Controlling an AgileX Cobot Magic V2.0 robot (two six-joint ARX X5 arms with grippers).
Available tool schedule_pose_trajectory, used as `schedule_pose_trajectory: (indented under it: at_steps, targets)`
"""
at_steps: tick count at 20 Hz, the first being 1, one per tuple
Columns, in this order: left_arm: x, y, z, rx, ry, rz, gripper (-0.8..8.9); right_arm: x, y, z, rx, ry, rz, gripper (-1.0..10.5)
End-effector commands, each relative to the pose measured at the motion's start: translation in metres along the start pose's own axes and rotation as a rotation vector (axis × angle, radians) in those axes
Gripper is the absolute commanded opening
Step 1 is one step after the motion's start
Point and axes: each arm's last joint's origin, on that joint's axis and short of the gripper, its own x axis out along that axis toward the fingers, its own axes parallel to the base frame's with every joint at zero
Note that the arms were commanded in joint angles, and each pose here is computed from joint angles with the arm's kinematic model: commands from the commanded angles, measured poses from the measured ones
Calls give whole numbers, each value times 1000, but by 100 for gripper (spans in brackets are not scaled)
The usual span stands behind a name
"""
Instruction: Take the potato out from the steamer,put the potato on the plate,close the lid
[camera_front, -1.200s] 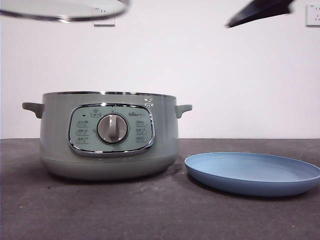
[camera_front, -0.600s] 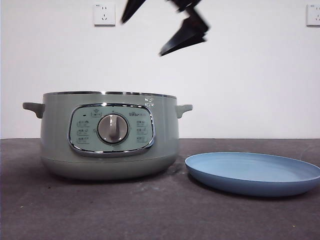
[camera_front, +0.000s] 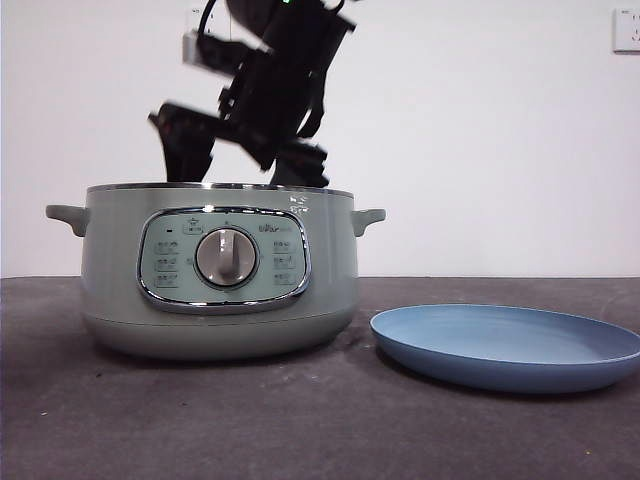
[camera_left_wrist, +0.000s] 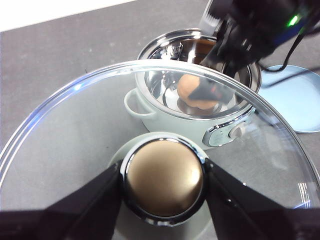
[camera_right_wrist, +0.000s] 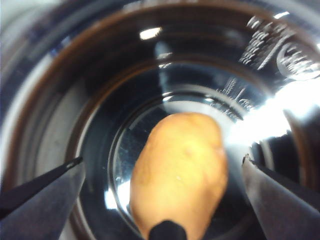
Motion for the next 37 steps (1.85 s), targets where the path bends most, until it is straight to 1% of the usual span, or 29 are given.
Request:
schedule_pose_trajectory:
  at_steps: [1,4,7,8,10,11,13,15,17,20,23,25,28,29,31,33,35,37]
  targets:
    - [-3,0,2,-12,-47,-3,-13,17,4,-3,-21,13,-20,658]
    - [-3,0,2,-10,-46,-3,-13,30,4,-8,-15,43,-23,639]
    - [-3,0,2,-8,-45,-10,-13,34,3,-10,-15,55,-41,478]
    - [-3,0,2,-8,-45,-10,-13,34,3,-10,-15,55,-41,350]
    - [-3,0,2,-8,-46,-10,-13,34,3,-11,-15,56,-34,53]
    - [-3,0,2,-8,-46,-10,-13,34,3,-11,-15,56,-34,-23]
    - [-3,0,2,-7,-48,-10,-13,28,3,-7,-15,42,-37,-12]
    - [-4,0,3,-8,-57,-10,-13,9,4,1,-17,4,-43,-12]
    - [-3,0,5,-7,-75,-14,-13,-24,5,11,-20,-59,-49,-12]
    - [-2,-1,10,15,-106,-24,-13,-90,7,19,-13,-129,-63,-12]
    - [7,-3,19,25,-119,-89,-13,-158,2,11,8,-147,-86,-13]
    - [15,-3,26,46,-123,-100,-13,-194,-4,-1,38,-133,-103,-14]
    - [28,-6,36,53,-126,-166,-13,-231,-18,-21,89,-117,-147,-16]
    - [32,-6,39,54,-131,-173,-13,-236,-24,-31,111,-111,-162,-16]
    - [39,-6,45,58,-140,-177,-13,-233,-36,-55,167,-75,-192,-16]
    - [47,-8,51,65,-140,-219,-13,-219,-49,-85,217,-52,-220,-16]
    - [56,-8,55,66,-137,-225,-13,-198,-59,-116,275,-34,-243,-16]
    - [65,-9,60,76,-128,-225,-13,-171,-66,-142,318,-16,-210,-16]
